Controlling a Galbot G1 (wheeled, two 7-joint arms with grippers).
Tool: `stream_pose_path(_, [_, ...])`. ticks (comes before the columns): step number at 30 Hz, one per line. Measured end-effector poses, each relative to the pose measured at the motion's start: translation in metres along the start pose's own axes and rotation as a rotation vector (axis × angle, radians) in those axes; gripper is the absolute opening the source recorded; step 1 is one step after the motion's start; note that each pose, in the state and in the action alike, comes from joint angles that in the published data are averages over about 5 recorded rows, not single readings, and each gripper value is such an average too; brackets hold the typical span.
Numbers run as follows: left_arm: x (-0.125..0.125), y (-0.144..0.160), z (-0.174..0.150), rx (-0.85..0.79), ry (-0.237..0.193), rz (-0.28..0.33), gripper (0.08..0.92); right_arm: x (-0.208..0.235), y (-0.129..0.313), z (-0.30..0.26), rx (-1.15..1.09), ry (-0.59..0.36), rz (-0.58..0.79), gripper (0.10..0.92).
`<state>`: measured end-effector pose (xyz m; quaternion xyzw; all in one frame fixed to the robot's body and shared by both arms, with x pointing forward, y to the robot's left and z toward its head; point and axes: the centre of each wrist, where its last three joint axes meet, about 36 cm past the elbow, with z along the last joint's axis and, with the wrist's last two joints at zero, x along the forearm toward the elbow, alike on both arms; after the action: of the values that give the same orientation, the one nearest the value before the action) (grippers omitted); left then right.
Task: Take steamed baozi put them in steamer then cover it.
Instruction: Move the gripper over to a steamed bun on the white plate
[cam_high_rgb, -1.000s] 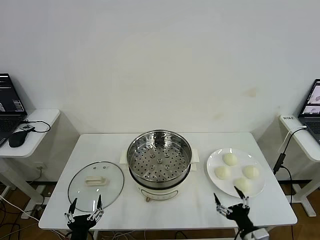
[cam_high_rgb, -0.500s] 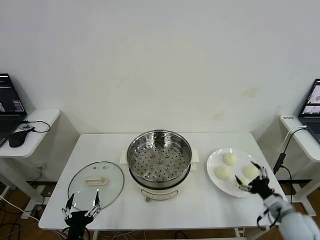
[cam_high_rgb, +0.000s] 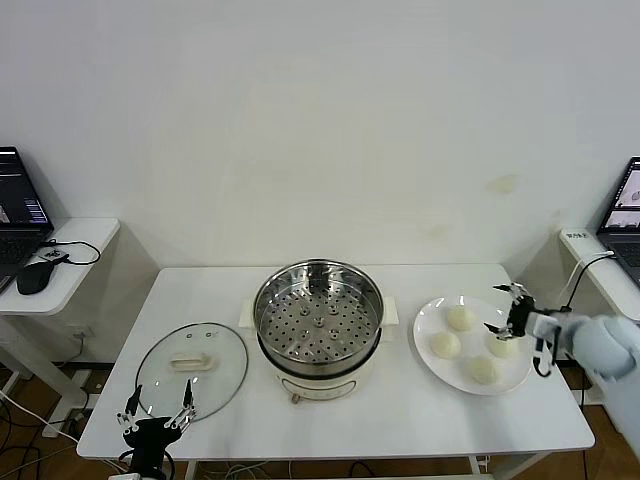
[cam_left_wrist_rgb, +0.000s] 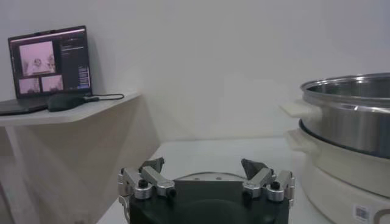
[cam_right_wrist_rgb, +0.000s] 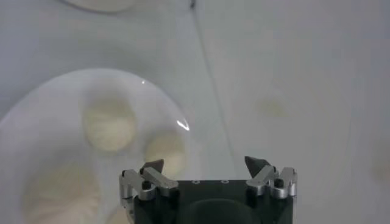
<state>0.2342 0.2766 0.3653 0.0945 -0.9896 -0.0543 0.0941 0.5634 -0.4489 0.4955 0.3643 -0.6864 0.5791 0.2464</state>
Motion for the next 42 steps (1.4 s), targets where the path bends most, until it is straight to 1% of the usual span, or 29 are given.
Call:
stream_pose_path(3, [0.000,0.003,0.000,-0.004,0.002,-0.006,0.823,-0.014,-0.017,-0.004,0.041,0.017,-0.074,0.823])
stream_pose_path(7, [-0.002,0.007,-0.001,-0.008,0.001,-0.014,0.823,-0.032,-0.029,-0.009,0.080,0.045,-0.153,0.823])
stream_pose_path(14, [-0.003,0.013,-0.005,-0.011,-0.005,-0.027,0.823,-0.059,-0.041,-0.011,0.125,0.091,-0.232,0.823])
stream_pose_path(22, [-0.006,0.017,-0.007,-0.019,-0.014,-0.035,0.823,-0.084,-0.049,-0.012,0.141,0.132,-0.273,0.823])
stream_pose_path(30, [-0.010,0.020,-0.008,-0.024,-0.022,-0.041,0.823,-0.103,-0.057,-0.019,0.155,0.151,-0.285,0.819])
stream_pose_path(42, [-0.012,0.022,-0.007,-0.030,-0.023,-0.040,0.823,-0.127,-0.054,-0.030,0.173,0.169,-0.328,0.766])
